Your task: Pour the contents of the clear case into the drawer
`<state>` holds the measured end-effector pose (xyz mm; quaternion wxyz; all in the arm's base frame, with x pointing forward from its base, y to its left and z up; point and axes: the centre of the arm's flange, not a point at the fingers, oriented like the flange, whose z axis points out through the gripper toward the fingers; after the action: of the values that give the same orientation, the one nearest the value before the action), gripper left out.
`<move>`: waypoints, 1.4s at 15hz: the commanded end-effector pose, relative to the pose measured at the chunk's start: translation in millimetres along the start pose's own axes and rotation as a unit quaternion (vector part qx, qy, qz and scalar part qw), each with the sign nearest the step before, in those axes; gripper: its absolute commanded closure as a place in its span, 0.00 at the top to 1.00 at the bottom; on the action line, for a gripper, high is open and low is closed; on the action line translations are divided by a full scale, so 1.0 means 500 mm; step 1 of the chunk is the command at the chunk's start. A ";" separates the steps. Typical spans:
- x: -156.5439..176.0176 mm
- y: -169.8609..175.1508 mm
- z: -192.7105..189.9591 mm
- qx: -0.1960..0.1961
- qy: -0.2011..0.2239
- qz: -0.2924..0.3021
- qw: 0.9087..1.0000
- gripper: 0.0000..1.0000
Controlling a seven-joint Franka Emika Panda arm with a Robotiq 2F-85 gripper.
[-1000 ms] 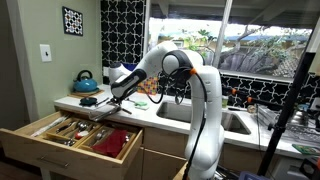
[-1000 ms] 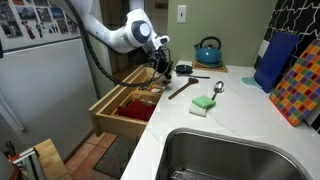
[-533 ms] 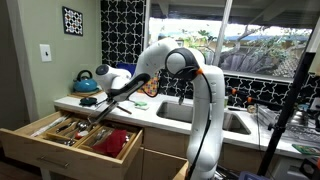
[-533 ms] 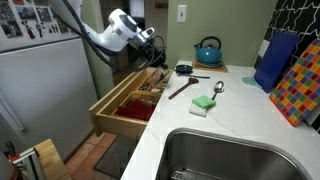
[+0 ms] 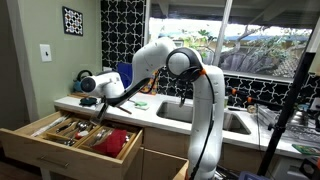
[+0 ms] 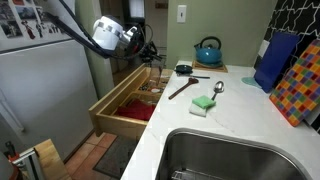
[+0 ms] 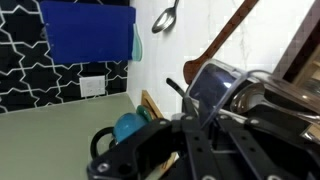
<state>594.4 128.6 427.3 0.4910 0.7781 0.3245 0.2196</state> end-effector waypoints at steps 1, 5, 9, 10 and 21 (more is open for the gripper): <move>0.022 -0.043 -0.014 -0.082 0.011 -0.060 0.995 0.07; 0.039 -0.080 -0.005 -0.178 0.022 -0.124 0.976 0.07; 0.041 -0.115 0.011 -0.222 0.018 -0.164 0.961 0.07; 0.041 -0.124 0.014 -0.226 0.018 -0.168 0.959 0.07; 0.029 -0.019 -0.039 -0.217 0.017 -0.115 0.969 0.07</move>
<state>600.0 162.9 390.9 0.6729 0.5873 0.3893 0.2252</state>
